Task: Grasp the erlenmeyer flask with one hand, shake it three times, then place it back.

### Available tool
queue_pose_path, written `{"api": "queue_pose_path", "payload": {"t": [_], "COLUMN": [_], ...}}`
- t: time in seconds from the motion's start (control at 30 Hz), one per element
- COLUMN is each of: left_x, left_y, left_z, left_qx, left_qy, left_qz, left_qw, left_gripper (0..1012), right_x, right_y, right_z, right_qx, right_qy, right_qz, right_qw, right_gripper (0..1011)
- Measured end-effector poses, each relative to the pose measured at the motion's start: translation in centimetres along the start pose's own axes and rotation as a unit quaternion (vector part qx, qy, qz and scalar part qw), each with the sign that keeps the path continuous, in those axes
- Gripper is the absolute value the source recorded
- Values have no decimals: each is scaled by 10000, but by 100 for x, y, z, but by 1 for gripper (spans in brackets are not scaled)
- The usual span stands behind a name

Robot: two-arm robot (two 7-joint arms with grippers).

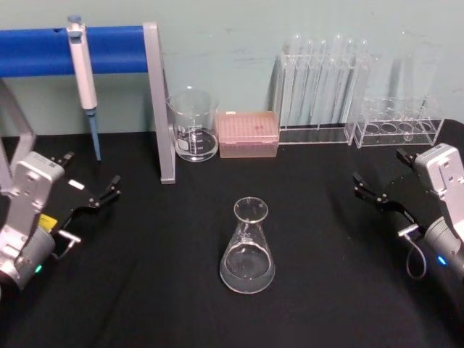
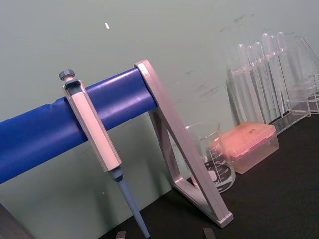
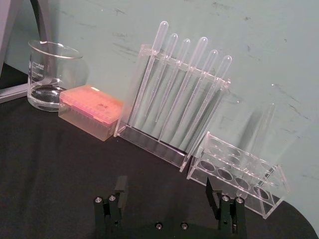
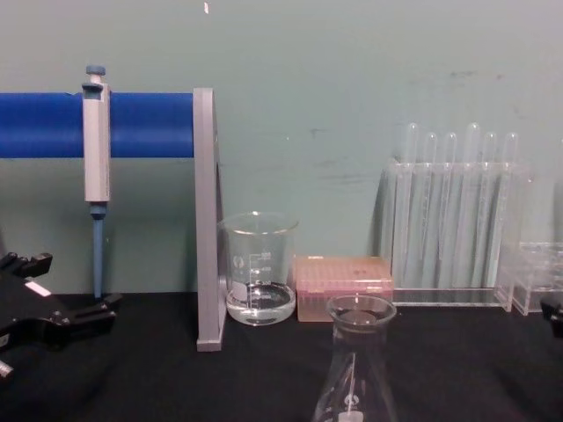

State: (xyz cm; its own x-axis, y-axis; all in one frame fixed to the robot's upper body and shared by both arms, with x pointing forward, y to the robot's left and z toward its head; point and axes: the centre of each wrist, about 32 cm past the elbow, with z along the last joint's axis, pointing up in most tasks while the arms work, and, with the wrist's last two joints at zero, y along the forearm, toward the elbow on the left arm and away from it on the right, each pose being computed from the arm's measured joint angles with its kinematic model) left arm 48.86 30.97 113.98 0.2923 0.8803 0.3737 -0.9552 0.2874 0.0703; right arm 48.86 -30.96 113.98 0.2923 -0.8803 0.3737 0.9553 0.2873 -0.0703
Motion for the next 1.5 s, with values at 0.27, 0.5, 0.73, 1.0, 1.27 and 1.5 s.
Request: {"api": "queue_pose_path", "payload": {"t": [0.27,0.5,0.73,1.0,1.27,1.5], "left_x": [0,0,0,0,0,0], "left_y": [0,0,0,0,0,0], "left_z": [0,0,0,0,0,0], "left_qx": [0,0,0,0,0,0], "left_qy": [0,0,0,0,0,0], "left_qz": [0,0,0,0,0,0], "left_qw": [10000,10000,10000,10000,10000,10000], "left_gripper": [1001,1001,1001,1001,1001,1001], "right_x": [8,84,184,270,289,269], "right_y": [1,-35,-156,-356,-533,-571], "right_z": [2,22,68,149,257,310], "right_qx": [5,58,81,136,193,292], "right_qy": [-3,160,603,803,800,746], "right_qz": [-3,90,267,703,1390,1971], "right_qw": [10000,9998,9978,9942,9869,9771], "right_gripper": [1003,1003,1003,1003,1003,1003]}}
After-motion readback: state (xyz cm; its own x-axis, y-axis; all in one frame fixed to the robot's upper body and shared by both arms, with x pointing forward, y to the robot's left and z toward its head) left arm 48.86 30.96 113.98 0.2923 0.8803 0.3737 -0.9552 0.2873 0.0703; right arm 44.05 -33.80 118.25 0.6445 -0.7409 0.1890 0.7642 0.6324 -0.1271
